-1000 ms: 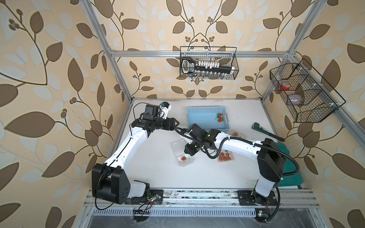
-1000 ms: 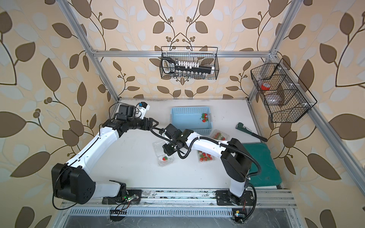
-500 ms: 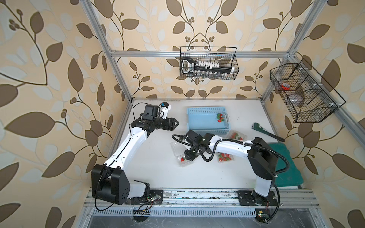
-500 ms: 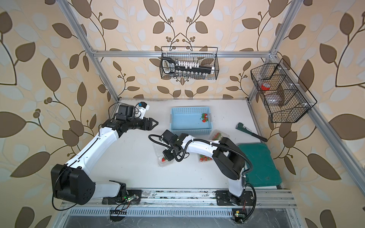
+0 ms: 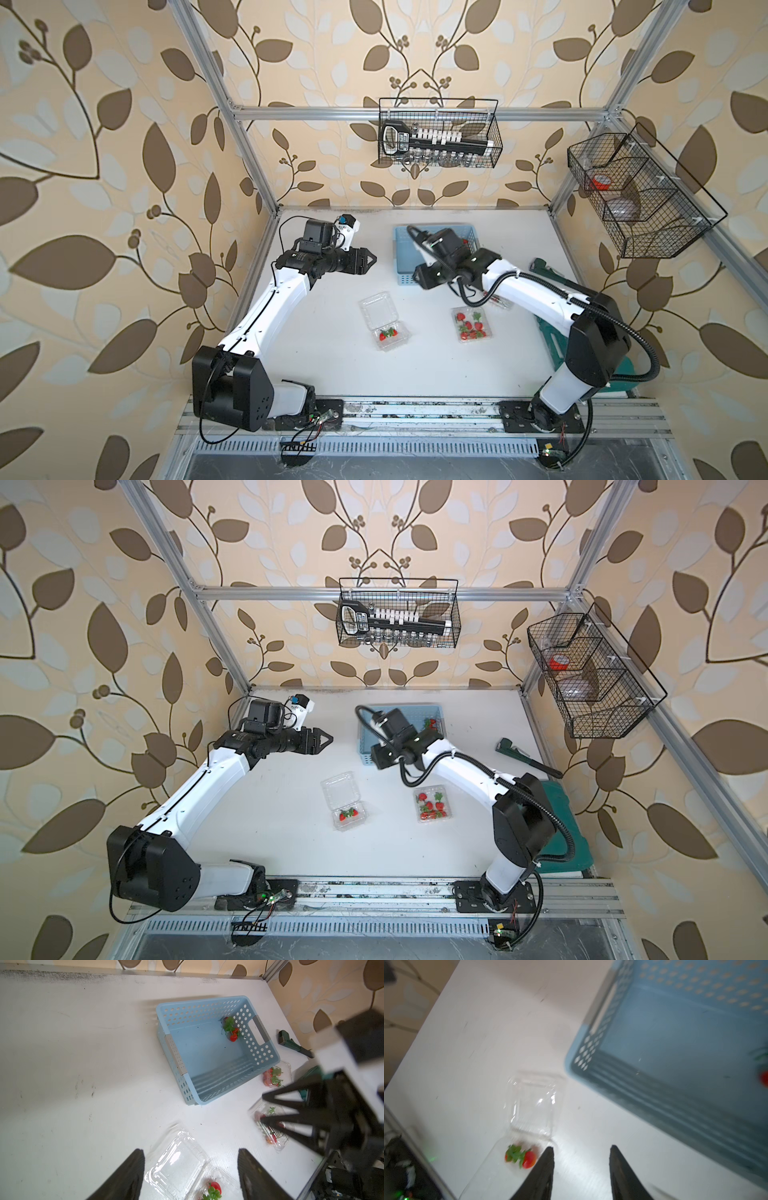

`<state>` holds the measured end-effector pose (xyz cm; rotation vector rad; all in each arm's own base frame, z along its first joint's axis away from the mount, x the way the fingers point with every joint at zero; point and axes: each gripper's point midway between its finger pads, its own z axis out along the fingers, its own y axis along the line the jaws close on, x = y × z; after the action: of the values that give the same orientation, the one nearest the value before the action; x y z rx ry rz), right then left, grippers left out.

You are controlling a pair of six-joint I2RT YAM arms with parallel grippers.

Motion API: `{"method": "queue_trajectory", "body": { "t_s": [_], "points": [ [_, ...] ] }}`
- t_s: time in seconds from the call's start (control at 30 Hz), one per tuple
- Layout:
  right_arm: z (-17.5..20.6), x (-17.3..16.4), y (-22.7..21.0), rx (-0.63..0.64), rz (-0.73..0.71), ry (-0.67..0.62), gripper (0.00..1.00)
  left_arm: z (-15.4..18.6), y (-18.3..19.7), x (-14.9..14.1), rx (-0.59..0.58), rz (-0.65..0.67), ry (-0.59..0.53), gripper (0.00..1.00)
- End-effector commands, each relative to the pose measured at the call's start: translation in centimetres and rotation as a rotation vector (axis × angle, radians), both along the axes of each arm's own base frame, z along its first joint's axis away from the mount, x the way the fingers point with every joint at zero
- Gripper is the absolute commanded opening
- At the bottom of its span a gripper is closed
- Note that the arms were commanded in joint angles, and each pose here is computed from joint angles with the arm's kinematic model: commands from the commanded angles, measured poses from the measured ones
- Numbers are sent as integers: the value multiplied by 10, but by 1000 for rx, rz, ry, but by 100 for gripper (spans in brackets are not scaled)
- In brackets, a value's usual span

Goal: Pack strawberries into containers
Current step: Pick up the strawberry from the basket.

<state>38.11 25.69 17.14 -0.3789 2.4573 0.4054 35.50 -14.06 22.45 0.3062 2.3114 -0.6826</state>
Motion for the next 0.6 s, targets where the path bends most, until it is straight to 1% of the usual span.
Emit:
{"method": "queue_trajectory", "body": {
  "t_s": [0.0, 0.1, 0.17, 0.23, 0.4, 0.57],
  "points": [
    [-12, 43, -66, -90, -196, 7, 43, 13, 5, -2, 1, 12, -45, 72],
    [-25, 75, -101, -133, -282, 20, 44, 11, 5, -1, 3, 13, -39, 72],
    [-34, 94, -113, -170, -294, 34, 46, 10, 5, 0, 2, 11, -37, 72],
    [-47, 111, -123, -231, -302, 67, 46, 8, 5, 0, 5, 12, -34, 72],
    [-75, 144, -133, -308, -292, 93, 46, 7, 6, 1, 7, 13, -31, 72],
    [-105, 162, -141, -373, -289, 119, 45, 6, 6, 2, 10, 13, -29, 72]
  ]
}}
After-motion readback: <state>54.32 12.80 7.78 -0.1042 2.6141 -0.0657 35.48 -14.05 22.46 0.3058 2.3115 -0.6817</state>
